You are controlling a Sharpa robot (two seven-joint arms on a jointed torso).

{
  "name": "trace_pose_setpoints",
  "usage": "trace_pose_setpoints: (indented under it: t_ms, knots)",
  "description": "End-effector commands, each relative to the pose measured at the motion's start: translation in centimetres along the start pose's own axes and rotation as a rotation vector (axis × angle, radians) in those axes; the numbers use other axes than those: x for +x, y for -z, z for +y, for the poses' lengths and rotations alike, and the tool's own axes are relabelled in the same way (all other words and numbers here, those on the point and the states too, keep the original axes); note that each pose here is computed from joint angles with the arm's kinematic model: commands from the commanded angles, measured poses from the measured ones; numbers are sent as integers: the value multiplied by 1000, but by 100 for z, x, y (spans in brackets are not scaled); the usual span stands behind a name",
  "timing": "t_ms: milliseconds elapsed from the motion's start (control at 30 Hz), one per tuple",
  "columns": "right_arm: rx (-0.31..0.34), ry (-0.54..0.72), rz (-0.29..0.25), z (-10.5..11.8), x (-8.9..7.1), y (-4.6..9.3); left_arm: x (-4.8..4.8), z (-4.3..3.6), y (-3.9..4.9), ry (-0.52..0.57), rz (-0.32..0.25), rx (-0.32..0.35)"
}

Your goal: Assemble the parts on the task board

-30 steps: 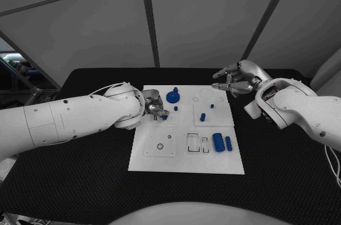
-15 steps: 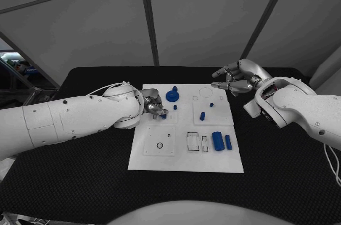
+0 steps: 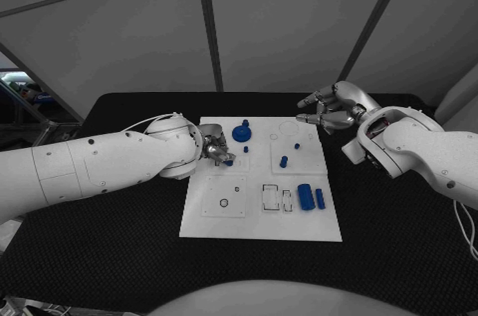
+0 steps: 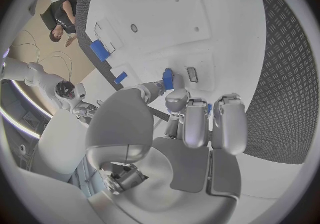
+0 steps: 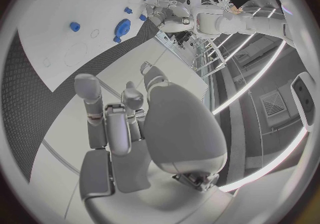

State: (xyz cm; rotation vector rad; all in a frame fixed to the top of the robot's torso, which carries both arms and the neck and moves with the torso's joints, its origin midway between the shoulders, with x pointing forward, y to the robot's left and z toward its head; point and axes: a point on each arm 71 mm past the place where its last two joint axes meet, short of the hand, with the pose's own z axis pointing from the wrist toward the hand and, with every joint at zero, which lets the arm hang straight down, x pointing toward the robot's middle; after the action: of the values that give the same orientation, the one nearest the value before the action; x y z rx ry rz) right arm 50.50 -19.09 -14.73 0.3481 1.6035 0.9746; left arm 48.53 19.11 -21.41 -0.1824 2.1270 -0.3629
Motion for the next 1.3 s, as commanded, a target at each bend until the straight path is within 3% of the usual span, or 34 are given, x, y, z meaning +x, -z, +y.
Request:
trace_pose_setpoints:
  t_ms: [33,1300]
  knots:
    - [-10,-2,9,18,5,-5,28,4,-2,-26,29,-12]
    - [-5,-2,10,12,1,1,21,10,-83,-1,53,-31]
